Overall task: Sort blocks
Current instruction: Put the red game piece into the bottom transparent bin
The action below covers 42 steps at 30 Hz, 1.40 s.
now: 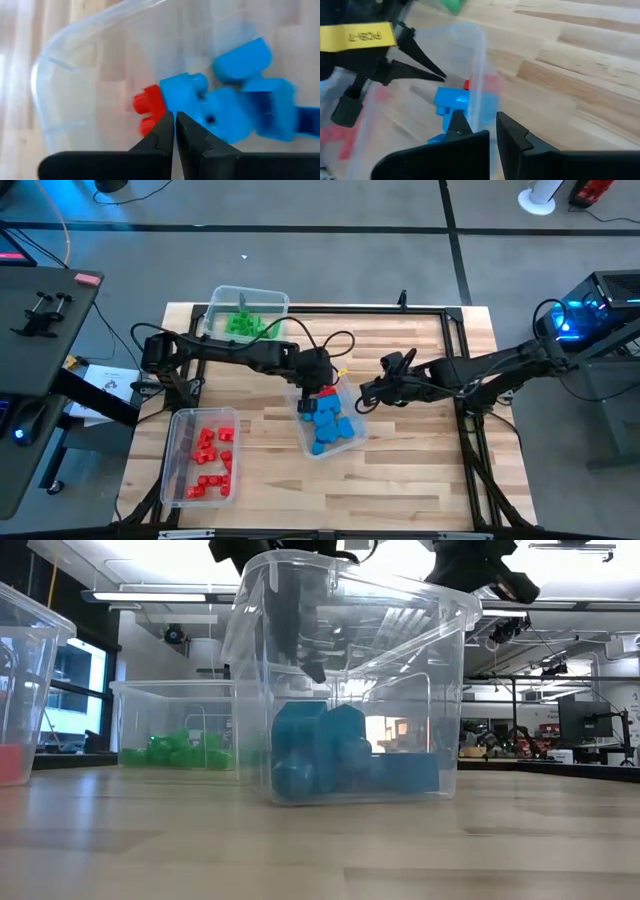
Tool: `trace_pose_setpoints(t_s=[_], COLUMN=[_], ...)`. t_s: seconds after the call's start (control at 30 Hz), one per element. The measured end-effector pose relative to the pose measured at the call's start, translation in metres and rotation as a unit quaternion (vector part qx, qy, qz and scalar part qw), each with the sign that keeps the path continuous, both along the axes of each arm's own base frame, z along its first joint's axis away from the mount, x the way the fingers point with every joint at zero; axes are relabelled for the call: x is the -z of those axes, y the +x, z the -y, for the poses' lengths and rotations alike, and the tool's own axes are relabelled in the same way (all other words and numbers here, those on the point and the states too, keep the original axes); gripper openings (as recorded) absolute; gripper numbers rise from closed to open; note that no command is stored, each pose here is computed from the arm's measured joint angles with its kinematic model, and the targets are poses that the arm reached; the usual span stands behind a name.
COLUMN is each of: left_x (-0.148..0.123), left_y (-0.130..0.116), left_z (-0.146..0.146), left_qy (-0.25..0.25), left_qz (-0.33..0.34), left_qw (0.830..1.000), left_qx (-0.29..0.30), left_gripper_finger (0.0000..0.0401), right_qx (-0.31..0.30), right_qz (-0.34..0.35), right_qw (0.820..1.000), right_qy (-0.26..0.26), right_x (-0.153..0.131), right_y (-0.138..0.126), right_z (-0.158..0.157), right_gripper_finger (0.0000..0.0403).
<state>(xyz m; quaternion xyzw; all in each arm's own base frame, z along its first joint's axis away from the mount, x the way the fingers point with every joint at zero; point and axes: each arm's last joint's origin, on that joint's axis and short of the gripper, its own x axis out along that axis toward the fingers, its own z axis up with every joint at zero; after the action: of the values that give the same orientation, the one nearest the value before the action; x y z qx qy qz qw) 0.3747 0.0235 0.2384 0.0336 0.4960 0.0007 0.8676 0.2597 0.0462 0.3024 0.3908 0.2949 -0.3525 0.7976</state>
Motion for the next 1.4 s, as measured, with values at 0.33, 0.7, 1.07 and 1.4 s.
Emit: trace_pose_setpoints(t_s=[0.33, 0.7, 1.07, 1.4], left_x=[0.016, 0.038, 0.014, -0.042], left_y=[0.016, 0.023, 0.020, -0.014], left_z=[0.011, 0.010, 0.026, 0.018], left_qy=[0.039, 0.066, 0.107, 0.160], left_qz=[0.022, -0.011, 0.016, 0.037], left_qw=[0.997, 0.996, 0.978, 0.971], left_qx=[0.061, 0.053, 0.179, 0.174], left_gripper_finger=[0.0144, 0.0244, 0.0229, 0.0157], right_qx=[0.001, -0.003, -0.030, -0.166], right_qz=[-0.008, -0.011, -0.003, 0.110], right_qw=[1.000, 1.000, 0.999, 0.977], right_qy=[0.000, -0.001, -0.012, -0.076], right_x=[-0.002, -0.001, -0.005, -0.049], right_y=[-0.001, -0.002, -0.002, 0.008], right_z=[0.000, 0.000, -0.002, -0.033], right_gripper_finger=[0.0000, 0.0000, 0.0000, 0.0000])
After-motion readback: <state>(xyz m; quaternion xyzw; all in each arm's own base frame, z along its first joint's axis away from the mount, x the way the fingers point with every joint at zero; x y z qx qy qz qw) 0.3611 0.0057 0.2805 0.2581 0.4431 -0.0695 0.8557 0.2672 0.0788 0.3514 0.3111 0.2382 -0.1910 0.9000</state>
